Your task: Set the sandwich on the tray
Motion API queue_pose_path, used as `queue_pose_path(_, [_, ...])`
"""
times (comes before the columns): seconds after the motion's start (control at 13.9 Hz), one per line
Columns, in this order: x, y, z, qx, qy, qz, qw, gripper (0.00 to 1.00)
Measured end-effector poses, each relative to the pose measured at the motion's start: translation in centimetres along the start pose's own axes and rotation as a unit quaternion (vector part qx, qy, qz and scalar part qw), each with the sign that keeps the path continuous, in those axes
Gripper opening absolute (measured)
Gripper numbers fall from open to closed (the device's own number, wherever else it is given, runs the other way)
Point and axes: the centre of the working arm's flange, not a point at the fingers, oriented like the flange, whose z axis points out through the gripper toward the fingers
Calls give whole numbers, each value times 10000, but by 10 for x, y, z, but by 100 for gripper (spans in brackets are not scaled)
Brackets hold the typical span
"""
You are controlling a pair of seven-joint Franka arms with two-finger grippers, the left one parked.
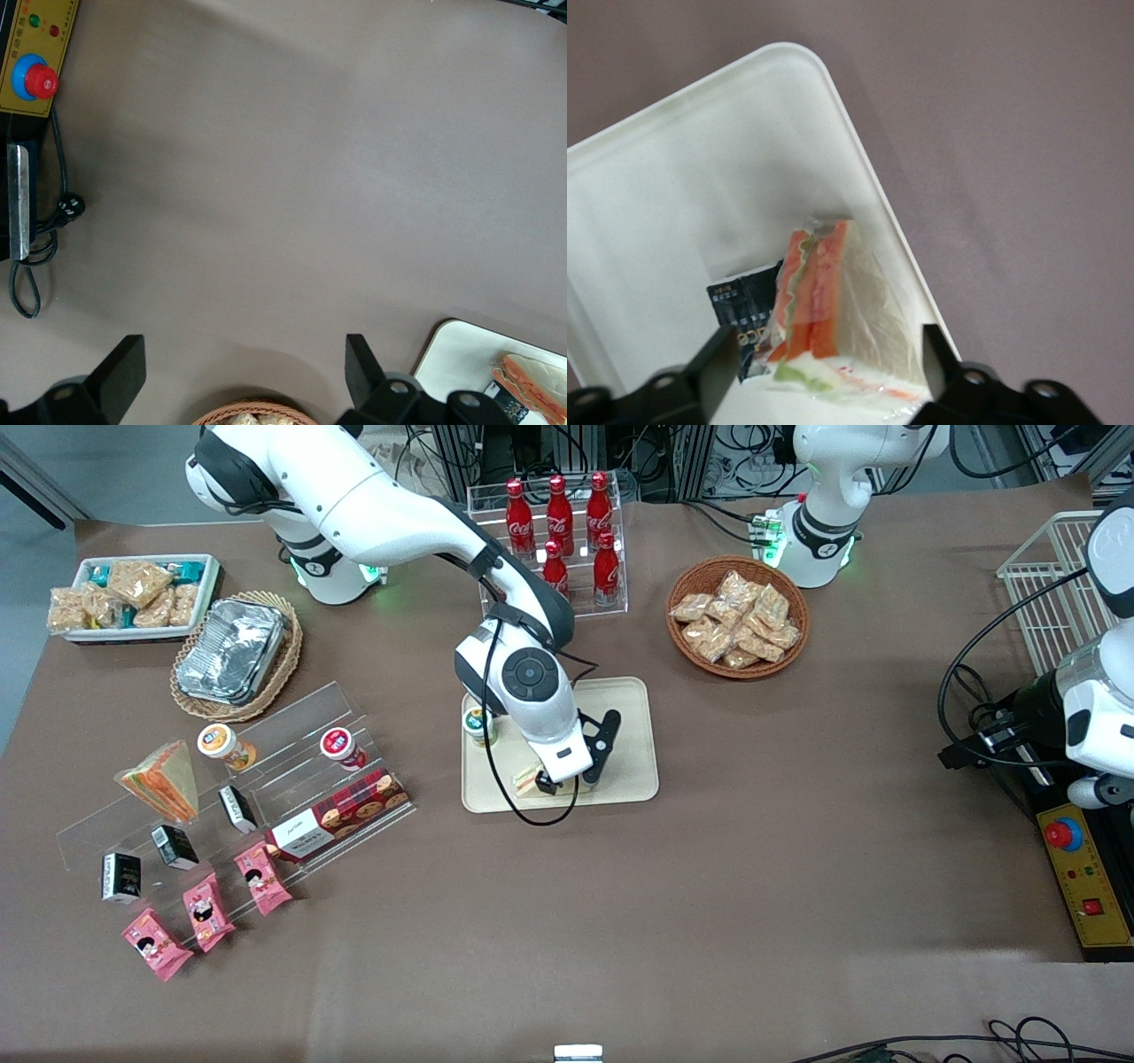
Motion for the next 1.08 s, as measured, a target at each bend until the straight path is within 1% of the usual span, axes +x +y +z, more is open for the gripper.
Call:
queue_pose_path(0.14, [2, 4, -9, -38, 76, 23, 10000, 100])
queue_pose_path(0.36, [-2, 20, -39, -109, 206, 145, 9996, 100])
queue_pose_path(0.43, [-6, 27, -53, -72, 229, 248, 9994, 100])
queue_pose_path(0.58, [-19, 46, -93, 53, 342, 538, 9980, 100])
queue_pose_path(0.65, [-29, 57, -118, 59, 391, 700, 9968, 100])
queue_pose_path(0.72, [-42, 68, -145, 63, 371, 954, 9947, 100])
queue_pose_path(0.86, [-72, 86, -195, 65, 281, 1691, 9852, 100])
queue_pose_path(1.08, [-124, 109, -252, 74, 50, 2745, 9615, 100])
